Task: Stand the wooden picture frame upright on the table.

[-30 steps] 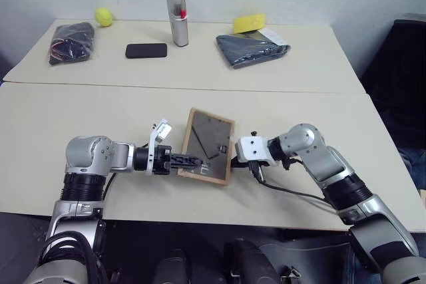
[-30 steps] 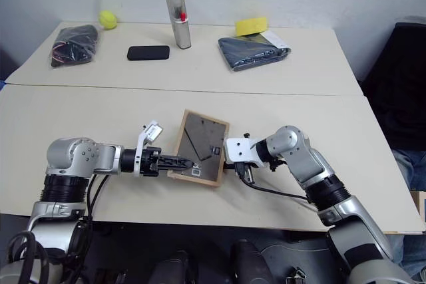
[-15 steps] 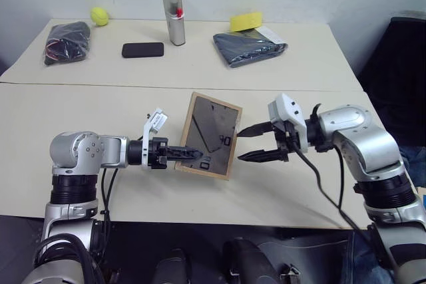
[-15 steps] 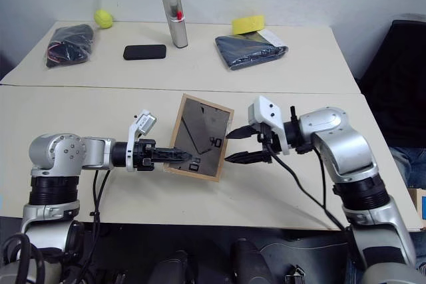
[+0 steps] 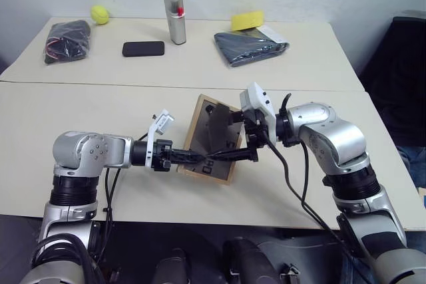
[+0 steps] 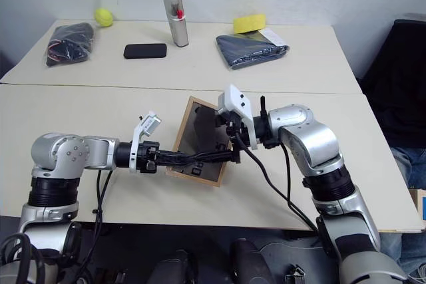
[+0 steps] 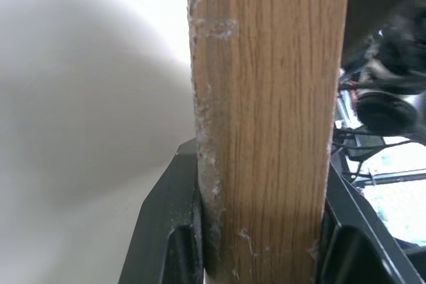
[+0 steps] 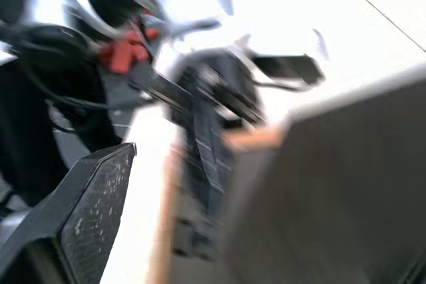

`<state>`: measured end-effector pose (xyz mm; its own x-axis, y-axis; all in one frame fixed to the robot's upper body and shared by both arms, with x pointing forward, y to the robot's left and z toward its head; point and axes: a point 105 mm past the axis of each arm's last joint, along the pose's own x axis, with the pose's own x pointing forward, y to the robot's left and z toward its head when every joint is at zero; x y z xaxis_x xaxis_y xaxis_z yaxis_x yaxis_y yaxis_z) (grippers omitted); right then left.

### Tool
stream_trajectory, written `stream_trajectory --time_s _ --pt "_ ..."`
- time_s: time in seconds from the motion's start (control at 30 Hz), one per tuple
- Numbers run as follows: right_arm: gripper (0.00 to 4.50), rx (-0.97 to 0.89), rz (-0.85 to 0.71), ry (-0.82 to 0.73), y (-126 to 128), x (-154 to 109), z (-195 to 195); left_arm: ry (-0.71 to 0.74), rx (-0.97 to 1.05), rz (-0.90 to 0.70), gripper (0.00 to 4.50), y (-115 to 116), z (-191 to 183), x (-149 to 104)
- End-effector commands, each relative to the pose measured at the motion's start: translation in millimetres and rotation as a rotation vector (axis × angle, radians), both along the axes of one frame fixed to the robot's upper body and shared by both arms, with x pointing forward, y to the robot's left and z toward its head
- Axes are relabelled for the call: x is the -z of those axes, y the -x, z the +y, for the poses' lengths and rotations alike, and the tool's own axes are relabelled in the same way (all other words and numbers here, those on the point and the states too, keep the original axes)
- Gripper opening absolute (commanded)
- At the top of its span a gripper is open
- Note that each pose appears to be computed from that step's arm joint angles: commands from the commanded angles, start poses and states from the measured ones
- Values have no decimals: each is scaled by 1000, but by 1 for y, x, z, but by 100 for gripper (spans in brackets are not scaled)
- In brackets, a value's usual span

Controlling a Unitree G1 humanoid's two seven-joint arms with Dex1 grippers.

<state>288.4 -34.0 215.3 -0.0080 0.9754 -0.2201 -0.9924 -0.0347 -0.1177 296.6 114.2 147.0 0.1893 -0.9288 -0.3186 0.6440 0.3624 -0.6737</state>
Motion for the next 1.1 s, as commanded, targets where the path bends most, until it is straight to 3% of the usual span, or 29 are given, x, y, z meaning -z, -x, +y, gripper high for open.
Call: stream_trajectory --time_s 0.03,0.2,0.27,0.4,0.47,0.57,0.7,0.8,0.9,1.03,1.1 --pt "450 -10 -59 -33 9 -20 -10 -9 -29 -52 128 -8 10 -8" --pt "450 104 -123 32 0 -13 -36 -6 -42 -56 128 -11 15 -10" --pt "450 243 -338 153 -23 3 -60 14 -27 -51 128 -8 14 -15" --pt "450 308 -718 247 -41 15 -79 53 -6 -36 128 -3 15 -27" --pt "450 300 -1028 277 -46 15 -81 75 4 -24 128 0 17 -34" --pt "450 209 -1333 235 -42 19 -72 107 21 -9 128 5 19 -44" --pt "450 146 -1532 140 -42 21 -55 141 40 1 128 8 19 -51" --pt "450 166 -1621 22 -44 9 -36 130 54 8 128 12 18 -48" --pt "394 144 -1668 -25 -47 8 -19 113 53 -7 128 12 15 -45" --pt "257 155 -1688 -73 -52 7 -11 86 52 -65 128 13 14 -42" --pt "223 164 -1705 -95 -53 3 -9 91 47 -66 128 14 17 -43"
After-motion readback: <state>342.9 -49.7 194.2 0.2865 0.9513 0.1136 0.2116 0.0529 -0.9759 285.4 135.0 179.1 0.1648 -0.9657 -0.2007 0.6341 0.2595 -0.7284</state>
